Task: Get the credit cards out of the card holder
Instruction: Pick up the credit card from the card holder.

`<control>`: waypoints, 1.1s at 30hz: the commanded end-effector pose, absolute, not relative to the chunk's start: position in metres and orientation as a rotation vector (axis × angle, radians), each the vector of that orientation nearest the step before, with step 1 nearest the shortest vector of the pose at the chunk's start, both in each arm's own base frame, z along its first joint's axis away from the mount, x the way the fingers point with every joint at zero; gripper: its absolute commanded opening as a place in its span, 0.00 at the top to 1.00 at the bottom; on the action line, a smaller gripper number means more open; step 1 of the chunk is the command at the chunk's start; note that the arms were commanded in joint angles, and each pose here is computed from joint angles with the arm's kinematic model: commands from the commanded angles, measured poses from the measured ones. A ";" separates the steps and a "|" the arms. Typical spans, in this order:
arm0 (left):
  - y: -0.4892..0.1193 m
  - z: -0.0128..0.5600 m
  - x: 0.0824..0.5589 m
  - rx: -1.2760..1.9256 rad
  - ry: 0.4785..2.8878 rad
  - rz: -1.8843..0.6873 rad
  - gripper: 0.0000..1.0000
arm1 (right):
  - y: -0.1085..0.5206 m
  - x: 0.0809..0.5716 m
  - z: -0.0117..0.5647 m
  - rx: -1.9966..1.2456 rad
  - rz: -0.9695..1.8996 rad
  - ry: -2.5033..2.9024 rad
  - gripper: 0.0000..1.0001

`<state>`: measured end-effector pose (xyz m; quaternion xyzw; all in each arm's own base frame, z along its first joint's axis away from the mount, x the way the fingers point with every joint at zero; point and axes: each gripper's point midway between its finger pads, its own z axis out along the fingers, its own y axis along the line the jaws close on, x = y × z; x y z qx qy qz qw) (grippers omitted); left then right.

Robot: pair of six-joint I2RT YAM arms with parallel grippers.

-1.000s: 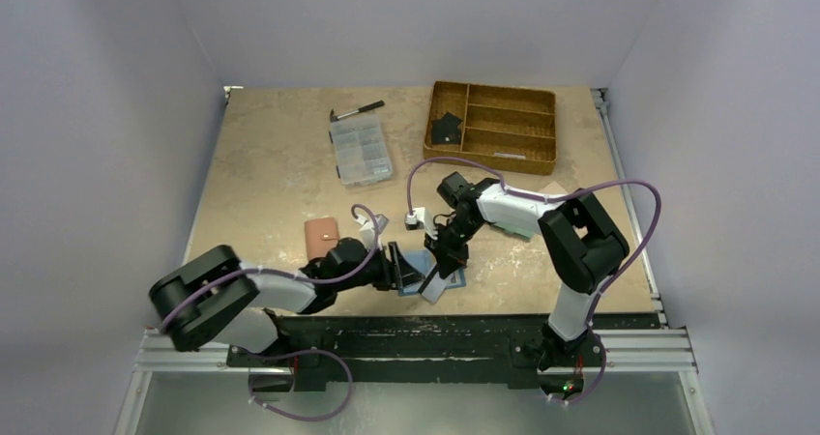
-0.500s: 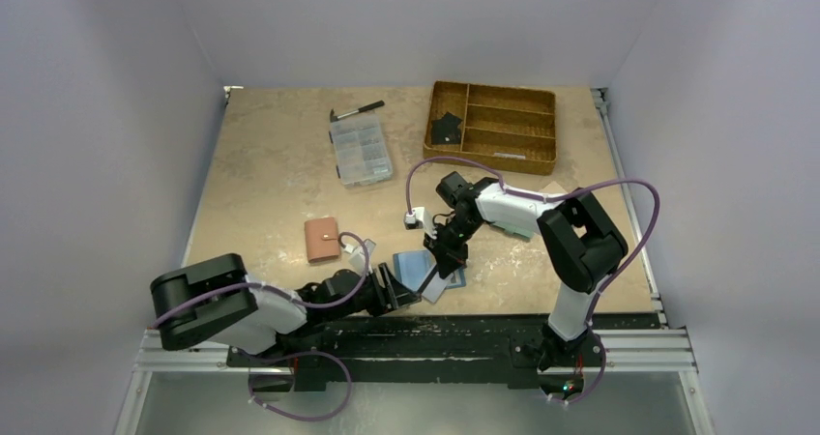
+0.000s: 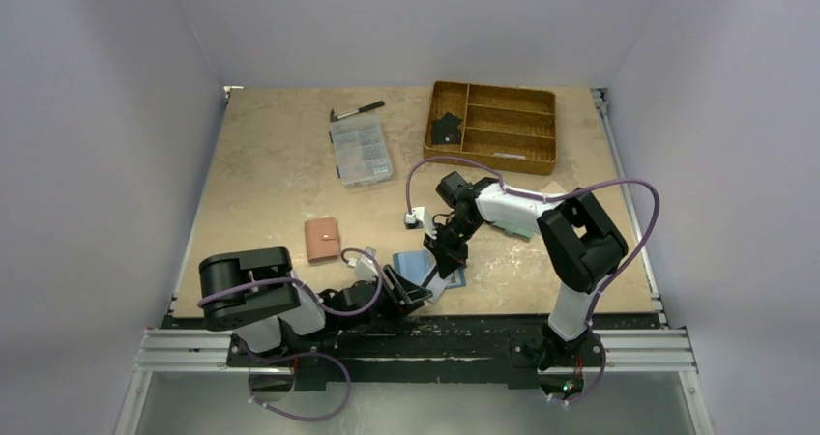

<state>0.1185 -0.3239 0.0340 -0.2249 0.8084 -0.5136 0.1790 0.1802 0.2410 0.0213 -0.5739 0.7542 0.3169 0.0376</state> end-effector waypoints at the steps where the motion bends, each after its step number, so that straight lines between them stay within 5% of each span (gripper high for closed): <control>1: -0.323 0.011 0.117 -0.857 2.296 -1.361 0.50 | 0.229 0.194 0.001 -1.808 0.811 2.343 0.95; 23: -0.296 -0.011 0.138 -1.083 2.020 -1.412 0.86 | 0.234 0.192 0.015 -1.802 0.854 2.299 0.87; 29: -0.292 -0.010 0.137 -1.053 2.027 -1.401 0.97 | 0.240 0.190 0.034 -1.792 0.918 2.239 0.78; 33: -0.294 -0.010 0.132 -0.997 2.066 -1.392 1.00 | 0.237 0.194 0.064 -1.742 0.996 2.157 0.63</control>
